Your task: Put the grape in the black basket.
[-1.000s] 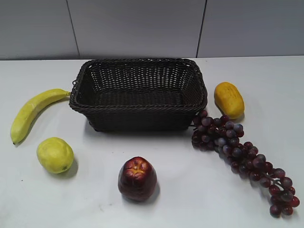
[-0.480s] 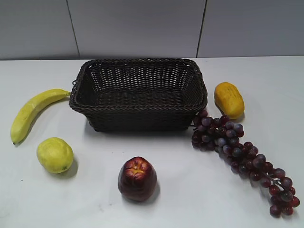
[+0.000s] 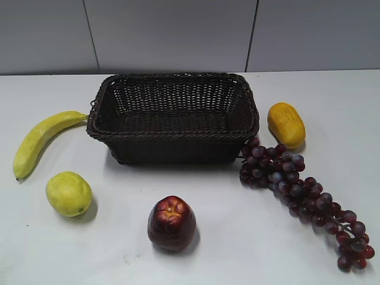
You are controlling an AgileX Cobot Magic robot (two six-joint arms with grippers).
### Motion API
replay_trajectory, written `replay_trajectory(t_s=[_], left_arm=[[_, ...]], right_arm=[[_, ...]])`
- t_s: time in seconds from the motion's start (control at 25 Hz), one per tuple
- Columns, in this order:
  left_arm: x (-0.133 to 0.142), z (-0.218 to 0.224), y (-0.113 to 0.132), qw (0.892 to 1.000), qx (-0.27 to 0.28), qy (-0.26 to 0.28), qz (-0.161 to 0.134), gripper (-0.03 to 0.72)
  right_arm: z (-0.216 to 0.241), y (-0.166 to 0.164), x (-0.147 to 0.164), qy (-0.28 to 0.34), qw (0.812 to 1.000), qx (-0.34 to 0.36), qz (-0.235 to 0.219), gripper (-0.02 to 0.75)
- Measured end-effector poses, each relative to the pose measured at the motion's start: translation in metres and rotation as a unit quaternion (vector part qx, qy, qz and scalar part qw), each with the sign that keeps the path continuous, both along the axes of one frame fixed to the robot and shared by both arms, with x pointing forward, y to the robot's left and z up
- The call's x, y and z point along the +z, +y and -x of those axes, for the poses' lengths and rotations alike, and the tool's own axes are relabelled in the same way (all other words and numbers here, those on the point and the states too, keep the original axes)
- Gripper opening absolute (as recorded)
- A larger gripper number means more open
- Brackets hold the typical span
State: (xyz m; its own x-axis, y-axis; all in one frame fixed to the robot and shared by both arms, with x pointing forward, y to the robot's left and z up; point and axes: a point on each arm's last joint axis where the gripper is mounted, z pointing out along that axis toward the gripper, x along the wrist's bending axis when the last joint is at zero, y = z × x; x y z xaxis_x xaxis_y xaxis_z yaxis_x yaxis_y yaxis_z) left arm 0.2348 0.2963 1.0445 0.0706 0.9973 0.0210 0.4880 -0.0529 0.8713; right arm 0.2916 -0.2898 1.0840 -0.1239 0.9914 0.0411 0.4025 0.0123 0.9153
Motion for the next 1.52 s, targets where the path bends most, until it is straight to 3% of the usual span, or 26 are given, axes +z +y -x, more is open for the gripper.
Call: replay_trajectory(t_s=[0.2,0.52,0.88,1.16,1.52], left_arm=[[0.000,0.000,0.000,1.000,0.000,0.000,0.000,0.237],[0.000,0.000,0.000,1.000,0.000,0.000,0.000,0.237],[0.000,0.000,0.000,1.000,0.000,0.000,0.000,0.237],[0.000,0.000,0.000,1.000,0.000,0.000,0.000,0.237],[0.000,0.000,0.000,1.000,0.000,0.000,0.000,0.237]], right_arm=[[-0.047,0.004,0.000,0.007,1.000,-0.005,0.000,0.667],[-0.124,0.012,-0.039,0.115,0.993,-0.004,0.015,0.666],[-0.183,0.032,-0.087,0.244,0.968,0.056,-0.018,0.666],[-0.211,0.065,-0.125,0.308,0.944,0.120,0.009,0.668],[-0.250,0.087,-0.169,0.364,0.921,0.138,0.023,0.669]])
